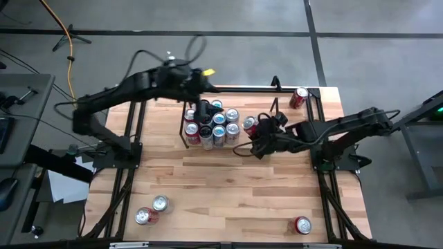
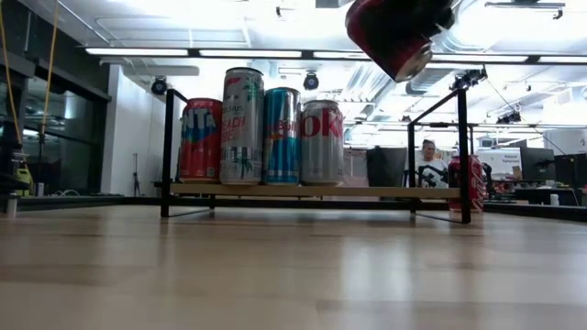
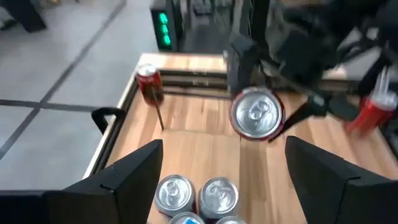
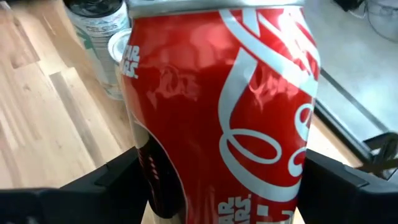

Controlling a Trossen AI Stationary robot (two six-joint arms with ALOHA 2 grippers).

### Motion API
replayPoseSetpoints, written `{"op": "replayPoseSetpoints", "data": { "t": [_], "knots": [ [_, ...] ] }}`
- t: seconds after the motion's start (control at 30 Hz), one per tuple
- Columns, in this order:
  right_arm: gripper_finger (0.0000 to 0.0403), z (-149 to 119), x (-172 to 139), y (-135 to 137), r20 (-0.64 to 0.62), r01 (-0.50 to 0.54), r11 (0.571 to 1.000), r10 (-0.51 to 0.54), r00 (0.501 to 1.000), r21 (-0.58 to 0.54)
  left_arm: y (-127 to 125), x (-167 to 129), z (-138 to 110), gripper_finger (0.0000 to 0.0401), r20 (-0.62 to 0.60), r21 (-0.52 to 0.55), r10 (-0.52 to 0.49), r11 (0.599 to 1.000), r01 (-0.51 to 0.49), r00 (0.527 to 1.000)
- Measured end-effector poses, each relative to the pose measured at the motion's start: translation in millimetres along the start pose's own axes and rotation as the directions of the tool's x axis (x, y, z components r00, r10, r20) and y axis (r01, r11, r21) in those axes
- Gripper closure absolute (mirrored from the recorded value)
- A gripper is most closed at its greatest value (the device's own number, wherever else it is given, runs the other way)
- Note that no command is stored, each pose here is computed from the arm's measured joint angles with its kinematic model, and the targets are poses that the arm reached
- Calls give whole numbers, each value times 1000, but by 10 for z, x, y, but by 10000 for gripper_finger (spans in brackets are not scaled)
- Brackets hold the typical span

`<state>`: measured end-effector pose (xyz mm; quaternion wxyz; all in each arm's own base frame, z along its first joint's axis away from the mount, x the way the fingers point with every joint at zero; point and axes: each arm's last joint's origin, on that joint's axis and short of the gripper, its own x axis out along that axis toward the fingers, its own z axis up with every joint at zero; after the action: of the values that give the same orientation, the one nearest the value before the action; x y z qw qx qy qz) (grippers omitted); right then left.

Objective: Place canned beverage on shelf
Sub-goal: Put the top right red-white soda can on the shelf

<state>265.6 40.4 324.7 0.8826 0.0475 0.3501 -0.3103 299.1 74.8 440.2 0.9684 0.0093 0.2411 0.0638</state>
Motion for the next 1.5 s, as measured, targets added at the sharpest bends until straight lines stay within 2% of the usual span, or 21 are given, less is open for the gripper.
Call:
{"op": "replayPoseSetpoints", "data": {
  "t": [0.2, 0.4, 0.57, 0.77, 1.03, 1.2, 1.33, 1.5],
  "knots": [
    [96, 111, 37, -49, 23, -22, 998, 24, 999, -50, -1, 407, 122, 80, -188, 107, -36, 993, 57, 981],
    [96, 161, 71, -68, 31, -54, 993, 58, 998, -102, -156, 715, 134, 66, -198, 190, -128, 968, 166, 972],
    [96, 183, 99, -93, 20, -77, 990, 80, 997, -119, -324, 898, 73, 66, -238, 293, -153, 930, 221, 959],
    [96, 192, 112, -99, 9, -104, 986, 106, 994, -131, -417, 962, 75, 66, -230, 342, -135, 916, 210, 964],
    [96, 258, 105, -59, 62, -153, 979, 162, 985, -135, -392, 976, 51, 66, -243, 376, -49, 916, 141, 969],
    [96, 280, 101, -47, 84, -155, 972, 172, 981, -175, -395, 975, 45, 66, -249, 371, -59, 916, 152, 967],
    [96, 320, 90, -23, 121, -171, 965, 197, 973, -199, -409, 973, 45, 66, -246, 357, -120, 911, 205, 962],
    [96, 317, 90, -22, 118, -173, 962, 201, 973, -211, -421, 975, 51, 66, -240, 360, -125, 910, 208, 963]
  ]
}}
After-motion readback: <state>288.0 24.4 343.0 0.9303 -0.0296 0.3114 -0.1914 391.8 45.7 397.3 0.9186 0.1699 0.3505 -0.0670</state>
